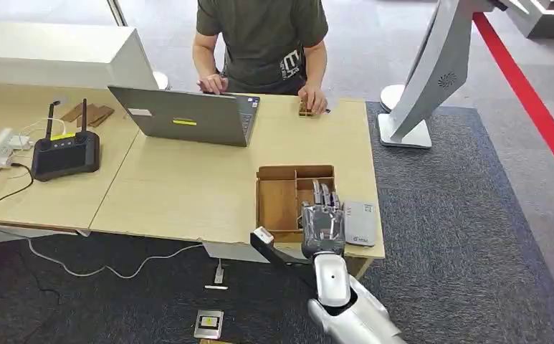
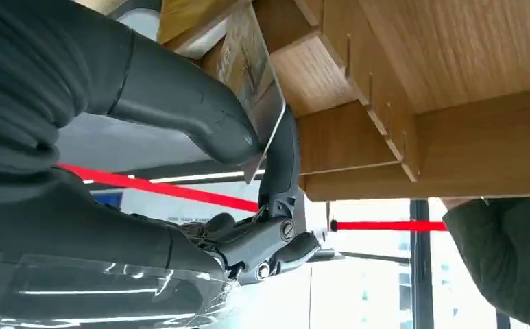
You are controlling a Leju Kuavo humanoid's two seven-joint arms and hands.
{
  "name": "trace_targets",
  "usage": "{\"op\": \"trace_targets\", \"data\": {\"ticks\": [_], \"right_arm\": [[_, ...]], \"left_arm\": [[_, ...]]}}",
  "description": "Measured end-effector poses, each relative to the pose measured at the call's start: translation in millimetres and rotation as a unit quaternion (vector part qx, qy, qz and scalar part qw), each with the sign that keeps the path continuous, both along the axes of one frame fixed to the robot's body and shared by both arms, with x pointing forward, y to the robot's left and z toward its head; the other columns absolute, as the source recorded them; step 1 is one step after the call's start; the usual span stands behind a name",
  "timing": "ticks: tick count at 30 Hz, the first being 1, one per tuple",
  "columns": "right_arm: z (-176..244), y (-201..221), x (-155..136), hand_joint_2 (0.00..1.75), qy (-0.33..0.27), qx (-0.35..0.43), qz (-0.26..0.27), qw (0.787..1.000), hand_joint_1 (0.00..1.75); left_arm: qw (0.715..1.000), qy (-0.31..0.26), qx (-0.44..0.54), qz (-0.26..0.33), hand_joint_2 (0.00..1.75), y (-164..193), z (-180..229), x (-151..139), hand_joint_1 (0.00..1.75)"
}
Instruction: Pass the card to the sensor for recognition and then transmit it.
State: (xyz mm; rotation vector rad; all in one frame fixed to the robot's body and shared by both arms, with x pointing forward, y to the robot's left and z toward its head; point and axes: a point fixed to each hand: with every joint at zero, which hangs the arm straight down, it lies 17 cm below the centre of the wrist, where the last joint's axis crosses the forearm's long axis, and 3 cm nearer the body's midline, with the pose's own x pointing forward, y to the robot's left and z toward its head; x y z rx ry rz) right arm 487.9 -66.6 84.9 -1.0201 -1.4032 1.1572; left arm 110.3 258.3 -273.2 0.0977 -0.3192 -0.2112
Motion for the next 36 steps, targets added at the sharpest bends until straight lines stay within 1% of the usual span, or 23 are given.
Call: {"op": "trace_targets", "data": {"ticks": [10,17,25,36], "right_arm": [[27.8,-2.2,3.5,1.75,-0.045,0.027,-0.011,0.999,1.75],[47.0,-15.3,12.6,1.75,-0.074,0.049,-0.025,0.996,1.75],[67.1,-26.9,25.6,1.75,-0.085,0.070,-0.042,0.993,1.75],[105.9,-23.7,38.0,1.75,-0.100,0.091,-0.048,0.990,1.75]], "left_arm": [[1.000,-0.002,-0.007,-0.007,1.75,-3.3,0.4,0.3,0.00],[1.000,-0.002,-0.007,-0.022,1.75,-5.0,1.0,3.4,0.00],[0.999,0.002,-0.009,-0.036,1.75,-7.7,1.3,5.1,0.00],[0.998,-0.001,-0.010,-0.060,1.75,-12.9,3.2,13.7,0.00]]}}
